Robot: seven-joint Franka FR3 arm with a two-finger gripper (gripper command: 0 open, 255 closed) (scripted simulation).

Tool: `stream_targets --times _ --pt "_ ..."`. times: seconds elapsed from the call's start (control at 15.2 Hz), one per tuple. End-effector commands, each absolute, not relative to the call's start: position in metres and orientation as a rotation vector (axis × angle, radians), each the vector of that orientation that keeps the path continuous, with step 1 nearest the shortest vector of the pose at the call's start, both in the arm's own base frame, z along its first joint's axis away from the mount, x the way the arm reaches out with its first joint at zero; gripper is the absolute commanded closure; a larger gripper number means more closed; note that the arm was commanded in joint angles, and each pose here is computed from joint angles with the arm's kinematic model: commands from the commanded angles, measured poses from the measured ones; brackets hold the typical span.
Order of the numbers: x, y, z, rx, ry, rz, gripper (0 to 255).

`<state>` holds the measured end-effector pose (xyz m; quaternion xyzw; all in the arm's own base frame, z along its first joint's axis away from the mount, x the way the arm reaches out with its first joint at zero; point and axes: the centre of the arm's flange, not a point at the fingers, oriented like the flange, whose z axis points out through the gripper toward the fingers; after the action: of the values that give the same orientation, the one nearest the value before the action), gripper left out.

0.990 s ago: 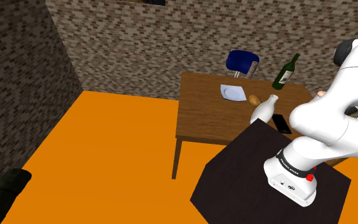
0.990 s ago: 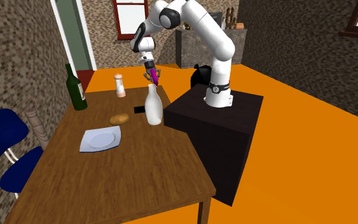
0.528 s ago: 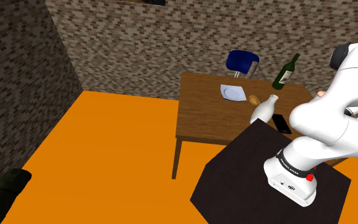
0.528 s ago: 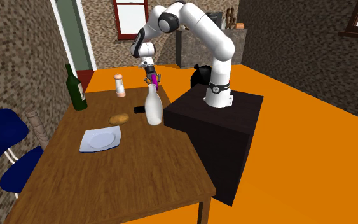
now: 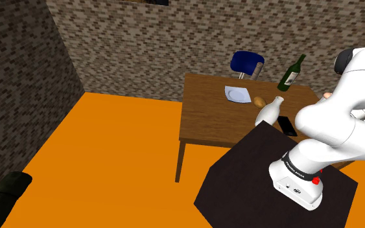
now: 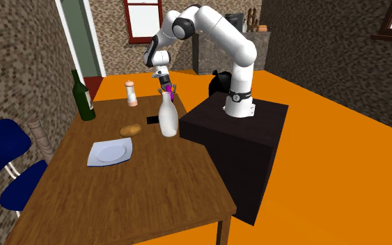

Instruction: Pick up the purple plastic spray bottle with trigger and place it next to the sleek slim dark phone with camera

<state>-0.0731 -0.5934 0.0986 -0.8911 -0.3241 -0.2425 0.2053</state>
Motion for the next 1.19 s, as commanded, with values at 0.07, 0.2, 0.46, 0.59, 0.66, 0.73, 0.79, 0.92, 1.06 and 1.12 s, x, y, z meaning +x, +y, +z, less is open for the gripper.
stream_targets --times 0.07,0.2,0.46,0.59,0.66,0.73,0.79,0.92,1.06,1.12 --pt "-0.073 -0.594 0.098 -2.484 -0.904 -0.676 255" --pt "-0.073 -0.594 0.098 -2.484 -0.904 -0.676 0" --pt "-0.073 -0.594 0.098 -2.484 -0.904 -0.676 0" --pt "-0.077 -0.600 0.109 -2.484 -0.904 -0.676 0" --pt "-0.081 -0.607 0.119 -2.484 -0.904 -0.676 0" --pt "-0.085 -0.614 0.130 -2.484 -0.904 -0.676 0" --pt "-0.088 -0.620 0.138 -2.484 -0.904 -0.676 0" --pt "-0.088 -0.620 0.138 -2.484 -0.904 -0.676 0" --pt "-0.088 -0.620 0.138 -2.484 -0.904 -0.676 0" --pt "-0.088 -0.620 0.138 -2.484 -0.904 -0.676 0"
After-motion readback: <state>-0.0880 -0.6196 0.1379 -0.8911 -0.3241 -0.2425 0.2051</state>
